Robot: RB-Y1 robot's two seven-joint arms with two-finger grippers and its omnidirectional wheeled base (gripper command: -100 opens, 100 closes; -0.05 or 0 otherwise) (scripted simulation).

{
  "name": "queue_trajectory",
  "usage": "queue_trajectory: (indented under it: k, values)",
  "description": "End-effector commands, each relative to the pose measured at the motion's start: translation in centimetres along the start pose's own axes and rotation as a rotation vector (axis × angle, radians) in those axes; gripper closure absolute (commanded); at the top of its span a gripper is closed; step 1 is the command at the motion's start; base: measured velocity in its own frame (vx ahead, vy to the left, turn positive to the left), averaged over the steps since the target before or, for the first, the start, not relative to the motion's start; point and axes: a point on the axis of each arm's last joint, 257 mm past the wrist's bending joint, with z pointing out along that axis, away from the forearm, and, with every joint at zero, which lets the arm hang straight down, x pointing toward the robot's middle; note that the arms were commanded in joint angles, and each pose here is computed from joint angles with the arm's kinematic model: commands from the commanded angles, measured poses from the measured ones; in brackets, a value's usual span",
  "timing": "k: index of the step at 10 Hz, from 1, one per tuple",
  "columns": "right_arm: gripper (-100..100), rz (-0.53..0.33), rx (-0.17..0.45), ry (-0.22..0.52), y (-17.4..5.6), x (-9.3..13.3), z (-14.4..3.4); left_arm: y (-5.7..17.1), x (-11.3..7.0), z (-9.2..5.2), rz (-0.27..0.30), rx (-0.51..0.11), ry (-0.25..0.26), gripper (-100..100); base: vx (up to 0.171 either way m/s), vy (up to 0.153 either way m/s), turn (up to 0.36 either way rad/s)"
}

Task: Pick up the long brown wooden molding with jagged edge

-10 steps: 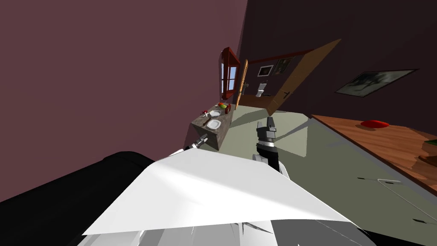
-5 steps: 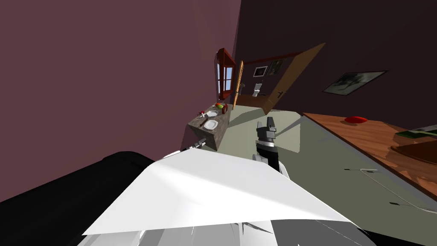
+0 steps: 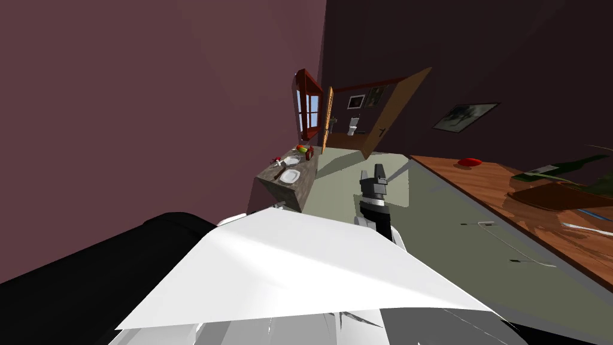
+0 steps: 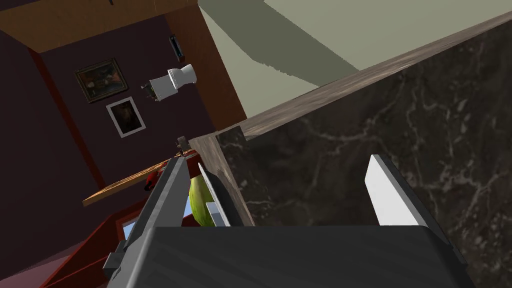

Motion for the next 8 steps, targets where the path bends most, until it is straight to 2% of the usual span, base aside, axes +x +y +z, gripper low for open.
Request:
queue_trajectory:
  k: [1,2,3,4,5,6,7,8]
  values:
    - [0,0.0,0.0,0.0,0.0,0.0,0.0,1.8,0.5,-1.2,0.017,-0.05,0.03,-100,0.032,-0.044,-0.068]
    - [0,0.0,0.0,0.0,0.0,0.0,0.0,4.0,0.9,-2.7,0.026,-0.105,0.059,-100,0.044,-0.053,-0.159]
    - [0,0.0,0.0,0.0,0.0,0.0,0.0,4.4,0.7,-3.3,0.04,-0.124,0.071,-100,0.036,-0.045,-0.072]
    - [0,0.0,0.0,0.0,0.0,0.0,0.0,6.5,1.4,-4.8,0.042,-0.175,0.101,-100,0.048,-0.048,-0.145]
    - [0,0.0,0.0,0.0,0.0,0.0,0.0,6.8,0.7,-5.5,0.062,-0.196,0.109,-100,0.039,-0.04,-0.066]
    - [0,0.0,0.0,0.0,0.0,0.0,0.0,8.4,0.6,-7.2,0.08,-0.244,0.136,-100,0.055,-0.057,-0.15]
    - [0,0.0,0.0,0.0,0.0,0.0,0.0,9.1,0.3,-8.2,0.092,-0.272,0.147,-100,0.051,-0.05,-0.072]
    - [0,0.0,0.0,0.0,0.0,0.0,0.0,10.8,0.2,-10.1,0.107,-0.324,0.172,-100,0.06,-0.058,-0.137]
